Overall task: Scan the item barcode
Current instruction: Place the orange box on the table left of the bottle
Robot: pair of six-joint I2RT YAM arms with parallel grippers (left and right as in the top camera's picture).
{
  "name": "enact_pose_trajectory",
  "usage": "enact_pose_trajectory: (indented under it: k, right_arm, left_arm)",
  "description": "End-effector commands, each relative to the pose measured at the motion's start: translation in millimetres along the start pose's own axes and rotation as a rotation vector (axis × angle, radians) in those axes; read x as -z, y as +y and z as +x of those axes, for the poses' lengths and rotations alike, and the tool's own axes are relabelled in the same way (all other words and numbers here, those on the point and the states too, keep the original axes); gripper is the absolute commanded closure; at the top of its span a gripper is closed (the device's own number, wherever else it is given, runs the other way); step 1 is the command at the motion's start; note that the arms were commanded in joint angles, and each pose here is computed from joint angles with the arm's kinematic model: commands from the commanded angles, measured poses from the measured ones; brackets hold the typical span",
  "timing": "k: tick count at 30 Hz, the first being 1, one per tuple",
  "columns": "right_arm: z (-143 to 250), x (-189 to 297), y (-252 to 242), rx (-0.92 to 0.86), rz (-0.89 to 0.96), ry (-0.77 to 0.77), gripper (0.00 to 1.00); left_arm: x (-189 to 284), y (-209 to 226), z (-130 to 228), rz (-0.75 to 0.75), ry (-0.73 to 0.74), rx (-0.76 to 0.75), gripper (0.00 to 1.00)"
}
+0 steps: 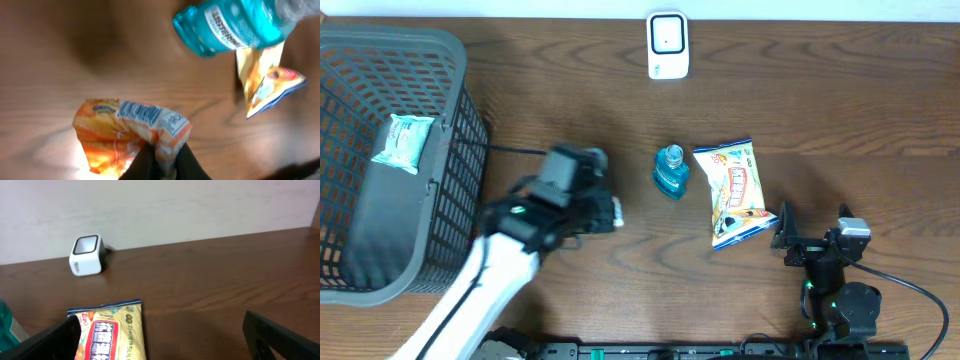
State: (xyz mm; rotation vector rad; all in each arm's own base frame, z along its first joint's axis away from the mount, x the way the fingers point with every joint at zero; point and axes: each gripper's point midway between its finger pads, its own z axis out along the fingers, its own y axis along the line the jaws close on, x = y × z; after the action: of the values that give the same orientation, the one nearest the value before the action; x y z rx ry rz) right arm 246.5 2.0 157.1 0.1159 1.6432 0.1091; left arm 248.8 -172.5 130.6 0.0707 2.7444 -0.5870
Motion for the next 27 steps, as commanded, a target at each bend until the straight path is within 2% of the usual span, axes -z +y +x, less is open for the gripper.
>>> enact_pose_trajectory:
  k: [1, 4, 6, 11, 15, 16, 20, 22, 24, 27]
  right_arm:
    - [0, 0, -2, 0.014, 0.012, -0.003, 0.01]
    - [0, 0, -2, 0.014, 0.012, -0.002, 0.01]
    - [0, 0, -2, 0.014, 0.012, -0.003, 0.01]
    - [0, 0, -2, 0.014, 0.012, -0.002, 0.01]
    - [0, 0, -2, 0.014, 0.012, -0.003, 0.01]
    - [0, 0, -2, 0.014, 0.012, -0.003, 0.01]
    - [0, 0, -2, 0.014, 0.012, -0.003, 0.01]
    - [0, 0, -2, 0.014, 0.012, -0.003, 0.01]
    - [0, 0, -2, 0.014, 0.012, -0.002, 0.01]
    - [0, 0, -2, 0.014, 0.012, -0.002, 0.01]
  left_arm:
    - [-21, -3, -8, -0.08, -0.036, -0.074, 0.93]
    - [-43, 12, -21, -0.232, -0.097, -0.084, 0.93]
    - [-59, 16, -25, -0.28, -0.11, -0.098, 0.93]
    - [-103, 16, -32, -0.287, -0.109, -0.16, 0.93]
    - [-115, 12, -42, -0.267, -0.143, -0.168, 0.92]
    - [-114, 10, -44, -0.263, -0.15, -0.168, 0.83]
    - [-93, -4, -58, -0.227, -0.208, -0.156, 0.31]
    - [-74, -15, -68, -0.196, -0.259, -0.156, 0.13]
    - [-50, -27, -79, -0.158, -0.323, -0.163, 0.08]
    - [-2, -39, -95, -0.126, -0.451, -0.184, 0.07]
